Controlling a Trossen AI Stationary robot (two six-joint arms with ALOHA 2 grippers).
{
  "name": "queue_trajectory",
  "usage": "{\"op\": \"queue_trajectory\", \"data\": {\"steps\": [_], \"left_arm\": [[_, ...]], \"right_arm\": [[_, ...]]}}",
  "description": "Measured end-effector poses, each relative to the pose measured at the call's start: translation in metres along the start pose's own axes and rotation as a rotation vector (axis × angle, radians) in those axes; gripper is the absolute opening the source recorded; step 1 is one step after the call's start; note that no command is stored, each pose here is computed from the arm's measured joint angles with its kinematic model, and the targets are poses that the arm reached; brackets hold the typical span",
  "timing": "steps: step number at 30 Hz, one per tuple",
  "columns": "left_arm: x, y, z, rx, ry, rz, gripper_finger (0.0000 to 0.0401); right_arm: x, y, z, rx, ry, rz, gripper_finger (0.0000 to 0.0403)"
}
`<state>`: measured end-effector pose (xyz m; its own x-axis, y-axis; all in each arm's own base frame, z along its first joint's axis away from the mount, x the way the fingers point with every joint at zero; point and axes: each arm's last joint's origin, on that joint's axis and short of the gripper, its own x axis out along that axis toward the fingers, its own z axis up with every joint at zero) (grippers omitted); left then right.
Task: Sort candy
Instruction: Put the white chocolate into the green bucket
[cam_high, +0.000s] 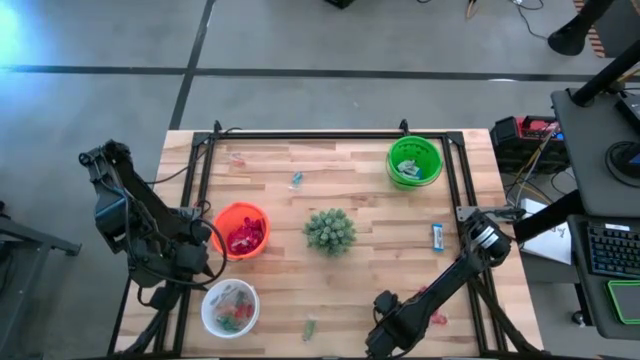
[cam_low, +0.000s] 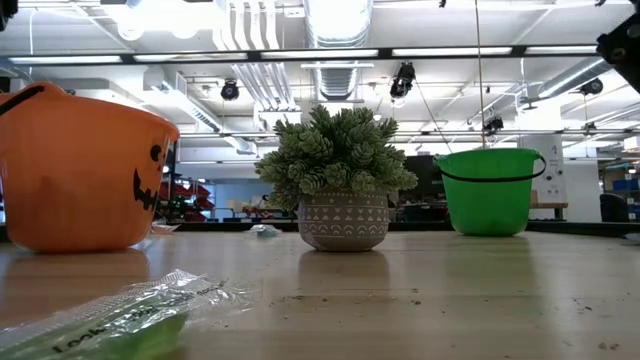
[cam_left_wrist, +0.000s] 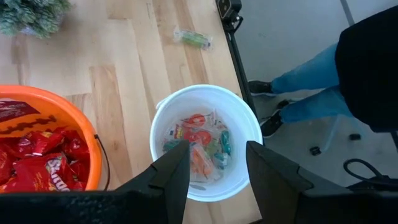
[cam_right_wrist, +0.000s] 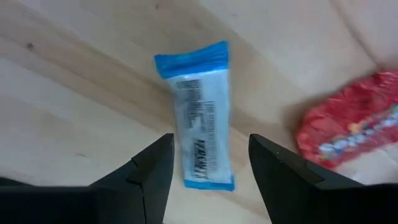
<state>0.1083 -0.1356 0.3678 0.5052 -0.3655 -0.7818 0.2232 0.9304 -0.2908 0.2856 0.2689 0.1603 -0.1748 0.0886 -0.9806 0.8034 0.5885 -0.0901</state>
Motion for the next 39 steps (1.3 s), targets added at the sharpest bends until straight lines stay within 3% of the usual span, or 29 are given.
{"op": "queue_trajectory", "data": {"steps": [11, 14, 18, 25, 34, 39], "left_arm": [[0.000, 0.000, 0.000, 0.000, 0.008, -0.010, 0.0139], [0.000, 0.000, 0.000, -0.003, 0.008, -0.009, 0.0139], [0.000, 0.000, 0.000, -0.001, 0.008, -0.010, 0.0139], [0.000, 0.000, 0.000, 0.000, 0.009, -0.009, 0.0139], [0.000, 0.003, -0.003, 0.025, 0.040, 0.018, 0.0139], [-0.002, 0.006, -0.004, 0.065, 0.042, 0.065, 0.0139]], "right_arm": [[0.025, -0.004, 0.005, -0.013, 0.042, 0.049, 0.0187], [0.025, -0.003, 0.005, 0.014, 0.044, 0.059, 0.0141], [0.020, -0.003, 0.004, 0.015, 0.055, 0.077, 0.0036], [0.004, -0.010, 0.000, 0.098, 0.050, 0.097, 0.0019], [-0.058, -0.042, 0.008, 0.252, -0.257, 0.217, 0.0018], [-0.087, -0.068, 0.027, 0.280, -0.400, 0.180, 0.0018]]}}
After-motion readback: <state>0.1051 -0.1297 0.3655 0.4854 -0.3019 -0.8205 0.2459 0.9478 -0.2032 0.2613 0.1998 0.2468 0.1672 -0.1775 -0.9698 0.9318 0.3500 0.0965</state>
